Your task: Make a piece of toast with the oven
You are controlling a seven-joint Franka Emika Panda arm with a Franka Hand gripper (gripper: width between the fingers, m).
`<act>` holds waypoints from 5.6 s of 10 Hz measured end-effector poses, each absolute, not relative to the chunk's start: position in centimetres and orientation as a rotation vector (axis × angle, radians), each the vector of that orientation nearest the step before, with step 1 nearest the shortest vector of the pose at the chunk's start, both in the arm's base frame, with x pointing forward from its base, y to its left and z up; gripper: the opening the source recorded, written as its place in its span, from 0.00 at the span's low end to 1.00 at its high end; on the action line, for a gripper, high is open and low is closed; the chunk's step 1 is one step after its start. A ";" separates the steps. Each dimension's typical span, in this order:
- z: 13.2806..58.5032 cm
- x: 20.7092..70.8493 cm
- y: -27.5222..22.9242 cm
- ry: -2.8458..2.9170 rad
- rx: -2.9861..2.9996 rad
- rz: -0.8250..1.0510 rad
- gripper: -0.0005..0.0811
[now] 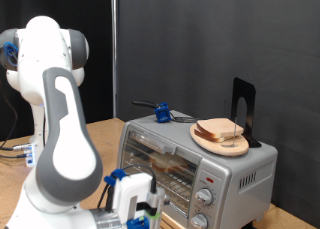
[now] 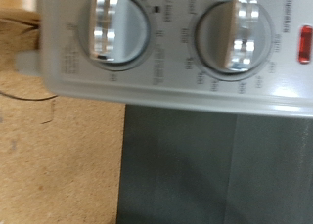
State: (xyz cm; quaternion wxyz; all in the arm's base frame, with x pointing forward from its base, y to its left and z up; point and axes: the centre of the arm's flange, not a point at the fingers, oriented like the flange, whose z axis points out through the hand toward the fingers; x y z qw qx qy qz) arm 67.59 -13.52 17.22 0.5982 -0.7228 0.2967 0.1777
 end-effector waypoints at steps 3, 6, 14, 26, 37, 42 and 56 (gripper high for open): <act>14.8 68.0 -13.7 0.672 -1.667 0.408 1.00; 13.4 68.3 -12.1 0.636 -1.667 0.395 1.00; 13.7 69.2 -6.8 0.517 -1.650 0.408 1.00; 14.6 69.5 -4.5 0.492 -1.649 0.414 1.00; 13.8 69.4 -3.6 0.516 -1.671 0.391 0.12; 13.4 69.0 -3.6 0.308 -1.665 0.182 0.12; 14.7 68.5 -4.4 0.181 -1.609 0.025 0.44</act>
